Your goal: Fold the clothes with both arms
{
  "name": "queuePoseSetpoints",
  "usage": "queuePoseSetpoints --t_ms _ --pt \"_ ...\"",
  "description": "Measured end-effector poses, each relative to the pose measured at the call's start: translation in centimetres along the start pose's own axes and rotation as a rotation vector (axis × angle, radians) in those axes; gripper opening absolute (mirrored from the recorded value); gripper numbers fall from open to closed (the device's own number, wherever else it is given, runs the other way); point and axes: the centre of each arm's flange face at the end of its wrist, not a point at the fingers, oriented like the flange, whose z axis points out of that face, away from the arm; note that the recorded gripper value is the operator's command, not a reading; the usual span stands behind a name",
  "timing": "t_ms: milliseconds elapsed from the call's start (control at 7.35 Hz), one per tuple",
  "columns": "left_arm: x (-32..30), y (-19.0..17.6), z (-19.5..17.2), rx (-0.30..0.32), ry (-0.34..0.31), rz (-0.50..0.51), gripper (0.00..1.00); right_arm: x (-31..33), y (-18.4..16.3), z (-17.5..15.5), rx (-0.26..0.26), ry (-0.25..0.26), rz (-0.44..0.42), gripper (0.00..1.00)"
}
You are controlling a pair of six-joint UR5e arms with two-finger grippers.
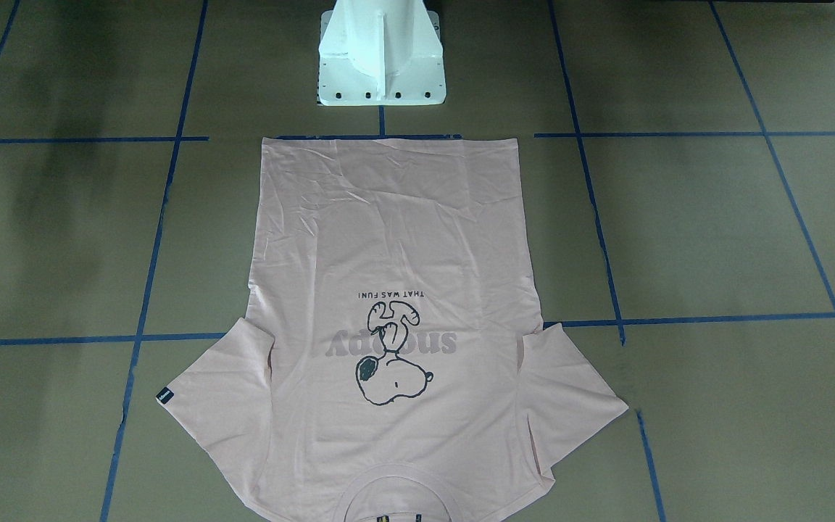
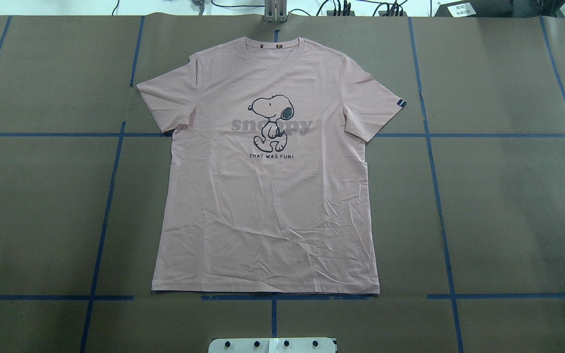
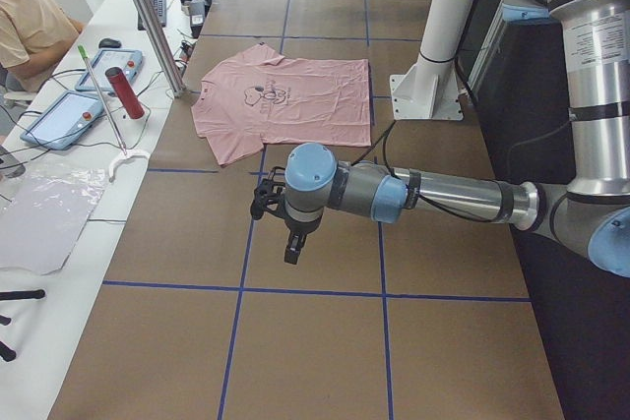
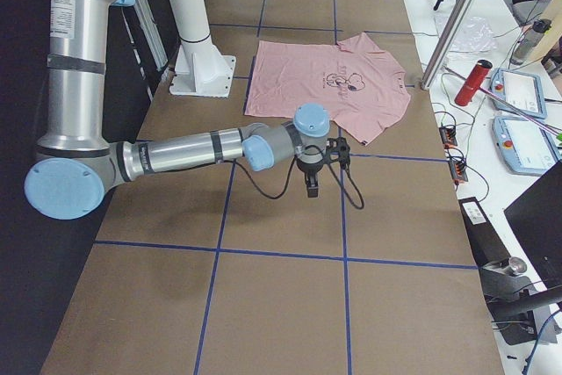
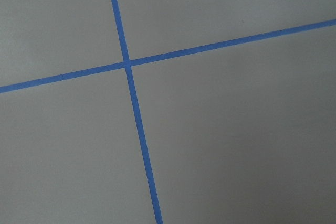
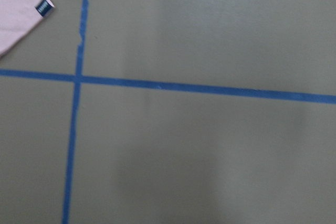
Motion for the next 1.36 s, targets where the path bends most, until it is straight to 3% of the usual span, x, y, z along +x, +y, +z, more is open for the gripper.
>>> queuePoseSetpoints --t_ms 272,680,953,1361 --pt "0.2 -0.1 -0.2 0.007 0.0 0.009 1.0 -10.9 -3.8 3.8 0.03 0.016 0.093 0.99" --pt "0.3 -0.2 -0.3 0.011 0.0 0.012 1.0 -22.3 -7.8 9.5 0.127 0.056 0.27 0.83" --pt "0.3 -0.2 -0.3 0.013 0.0 0.015 1.0 -22.7 -9.5 13.3 0.178 0.03 0.336 0.76" --pt "0.4 -0.2 -0.4 0.015 0.0 0.016 1.0 -21.8 -12.5 16.8 0.259 0.091 0.374 0.7"
